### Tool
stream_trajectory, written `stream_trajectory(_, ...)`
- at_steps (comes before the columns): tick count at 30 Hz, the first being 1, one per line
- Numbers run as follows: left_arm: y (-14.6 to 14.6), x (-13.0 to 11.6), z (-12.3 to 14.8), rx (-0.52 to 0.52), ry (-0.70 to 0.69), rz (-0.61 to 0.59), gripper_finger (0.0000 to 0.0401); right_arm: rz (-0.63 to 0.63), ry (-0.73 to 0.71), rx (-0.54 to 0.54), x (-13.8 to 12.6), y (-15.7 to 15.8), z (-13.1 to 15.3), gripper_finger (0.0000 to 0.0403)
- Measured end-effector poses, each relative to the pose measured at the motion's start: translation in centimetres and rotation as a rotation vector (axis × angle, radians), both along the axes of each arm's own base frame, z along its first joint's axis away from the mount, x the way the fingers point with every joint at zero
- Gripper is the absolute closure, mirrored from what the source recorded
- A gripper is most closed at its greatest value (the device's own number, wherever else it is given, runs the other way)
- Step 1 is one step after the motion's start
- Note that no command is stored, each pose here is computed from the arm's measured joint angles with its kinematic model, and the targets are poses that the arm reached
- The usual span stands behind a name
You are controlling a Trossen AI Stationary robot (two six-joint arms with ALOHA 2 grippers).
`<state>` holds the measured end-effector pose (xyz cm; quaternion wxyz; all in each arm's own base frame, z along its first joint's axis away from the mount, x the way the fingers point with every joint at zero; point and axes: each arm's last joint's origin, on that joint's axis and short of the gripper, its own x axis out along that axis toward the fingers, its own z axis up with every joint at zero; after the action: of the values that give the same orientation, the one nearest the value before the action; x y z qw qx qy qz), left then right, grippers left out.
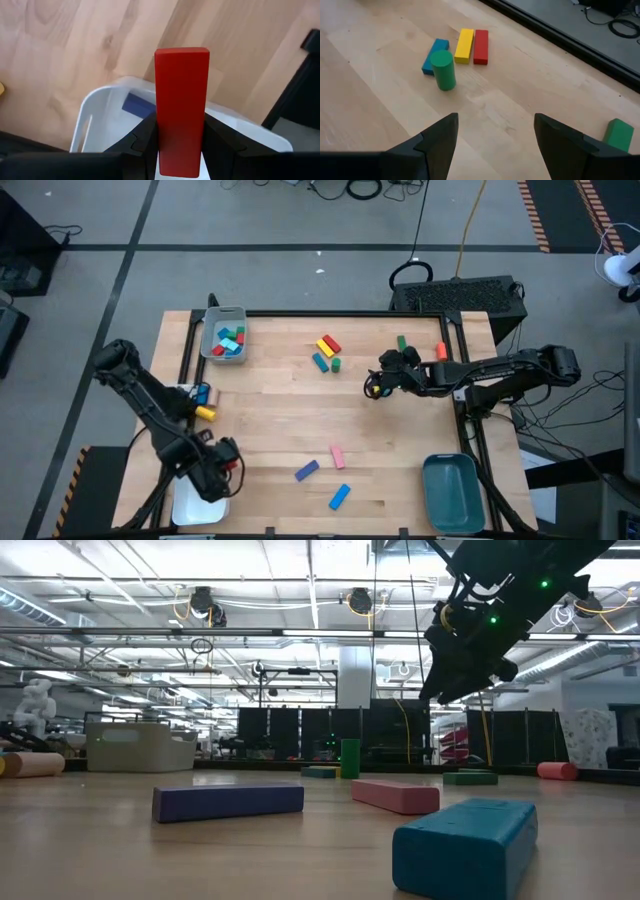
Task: Sort blocks by size
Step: Put the red rectangular block into the white bin, then put the light green rectangular block into the white bin
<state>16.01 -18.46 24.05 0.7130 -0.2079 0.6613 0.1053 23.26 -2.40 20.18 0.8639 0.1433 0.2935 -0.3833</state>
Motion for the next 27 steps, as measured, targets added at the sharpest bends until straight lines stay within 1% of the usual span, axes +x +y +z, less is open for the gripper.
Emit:
stream_trajectory(6,-0.7,-0.8,0.0,-0.007,0.009,-0.008,0.028,0.014,-0.003,0.019,0.0,0.1,0.0,0.0156)
stream_trajectory(8,-0.9,-1.1,0.0,-0.016,0.022,0.021,0.028,0.014,-0.003,0.02,0.0,0.1,0.0,0.0156)
stream_trajectory(11,-1.2,-1.5,0.0,-0.026,0.038,0.095,0.028,0.013,-0.002,0.02,0.0,0.0,-0.1,0.0156)
stream_trajectory(13,-1.3,-1.7,0.0,-0.028,0.053,0.122,0.0279,-0.01,0.001,0.03,-0.2,-0.3,-0.4,0.0156)
stream_trajectory(17,-1.4,-2.3,0.0,-0.021,0.098,0.178,0.0257,-0.072,0.023,0.073,-0.7,-1.2,-0.8,0.0156)
stream_trajectory(20,-1.5,-2.8,-0.1,-0.017,0.112,0.181,0.0229,-0.072,0.062,0.152,-1.1,-1.8,-1.2,0.0156)
stream_trajectory(24,-1.7,-3.1,-0.1,-0.008,0.116,0.165,0.0201,-0.041,0.125,0.239,-1.7,-2.3,-1.6,0.0156)
stream_trajectory(25,-1.7,-3.2,-0.1,-0.001,0.118,0.158,0.0198,-0.008,0.151,0.247,-1.8,-2.3,-1.7,0.0156)
stream_trajectory(27,-1.6,-3.2,-0.1,0.004,0.116,0.135,0.0195,0.101,0.21,0.239,-1.9,-2.3,-1.8,0.0156)
